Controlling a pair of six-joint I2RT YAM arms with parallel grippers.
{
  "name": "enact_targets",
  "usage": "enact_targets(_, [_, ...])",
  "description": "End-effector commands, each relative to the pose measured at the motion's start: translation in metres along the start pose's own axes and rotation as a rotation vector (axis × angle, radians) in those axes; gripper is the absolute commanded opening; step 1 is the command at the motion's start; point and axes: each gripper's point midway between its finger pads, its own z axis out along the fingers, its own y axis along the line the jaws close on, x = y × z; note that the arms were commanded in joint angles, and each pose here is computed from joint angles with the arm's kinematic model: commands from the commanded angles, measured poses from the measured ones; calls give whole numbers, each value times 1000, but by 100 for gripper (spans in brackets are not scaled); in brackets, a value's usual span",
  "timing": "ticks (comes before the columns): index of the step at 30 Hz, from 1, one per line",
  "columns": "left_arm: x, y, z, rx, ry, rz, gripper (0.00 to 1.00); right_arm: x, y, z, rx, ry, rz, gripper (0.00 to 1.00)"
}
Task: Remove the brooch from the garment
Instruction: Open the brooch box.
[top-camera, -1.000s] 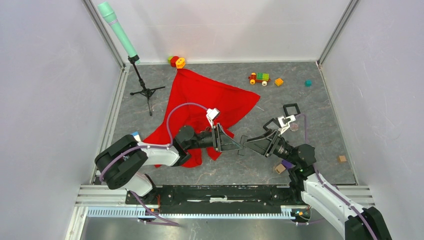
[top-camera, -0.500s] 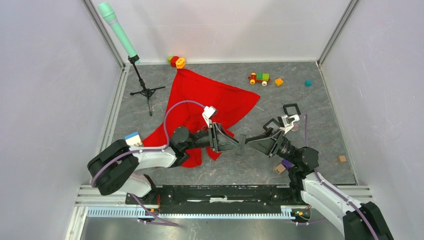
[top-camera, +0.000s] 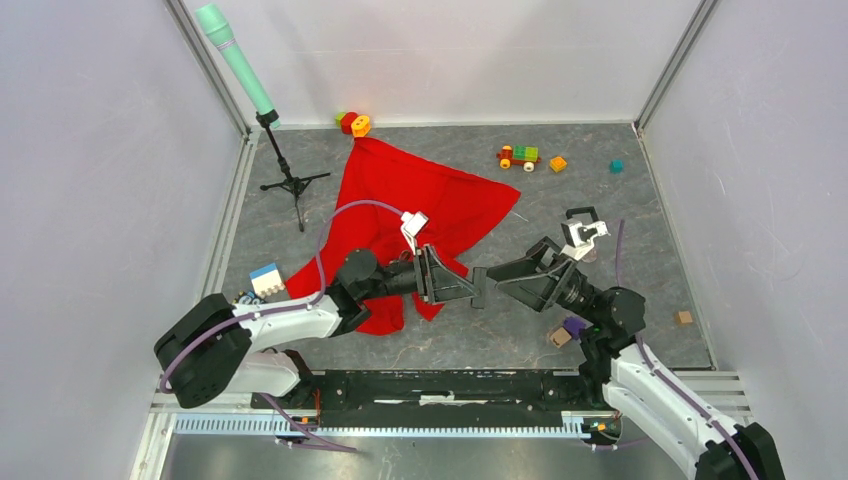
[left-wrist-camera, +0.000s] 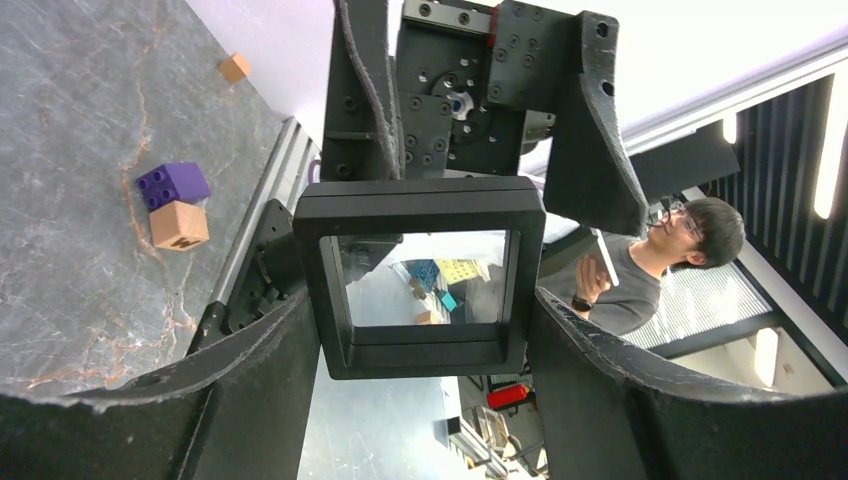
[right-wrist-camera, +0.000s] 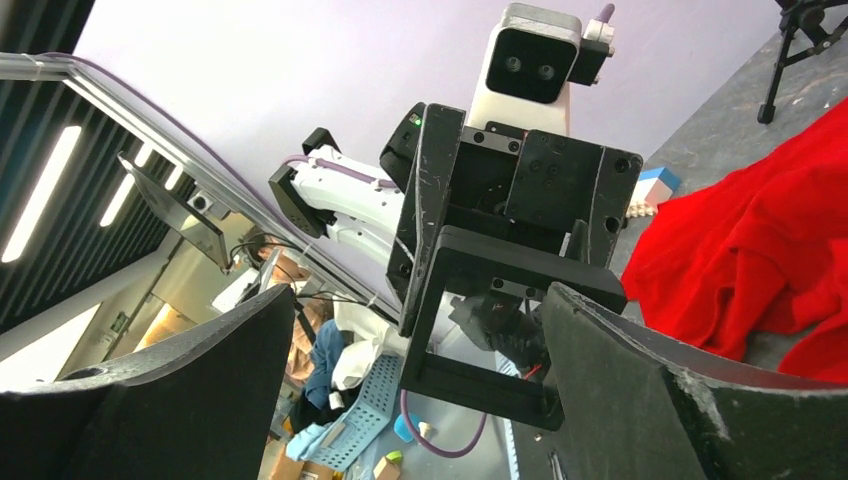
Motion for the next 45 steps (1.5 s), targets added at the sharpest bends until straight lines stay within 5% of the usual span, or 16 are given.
enact_targets(1, [-8, -11, 8, 24, -8, 68, 2, -2, -5, 10, 58, 38, -64, 98])
enact_targets(19, [-10, -14, 6, 2, -16, 98, 2, 1, -47, 1, 271, 68, -143, 98])
enact_targets(45, [-6, -26, 12, 62, 17, 81, 2, 19, -20, -1, 76, 90, -33, 93])
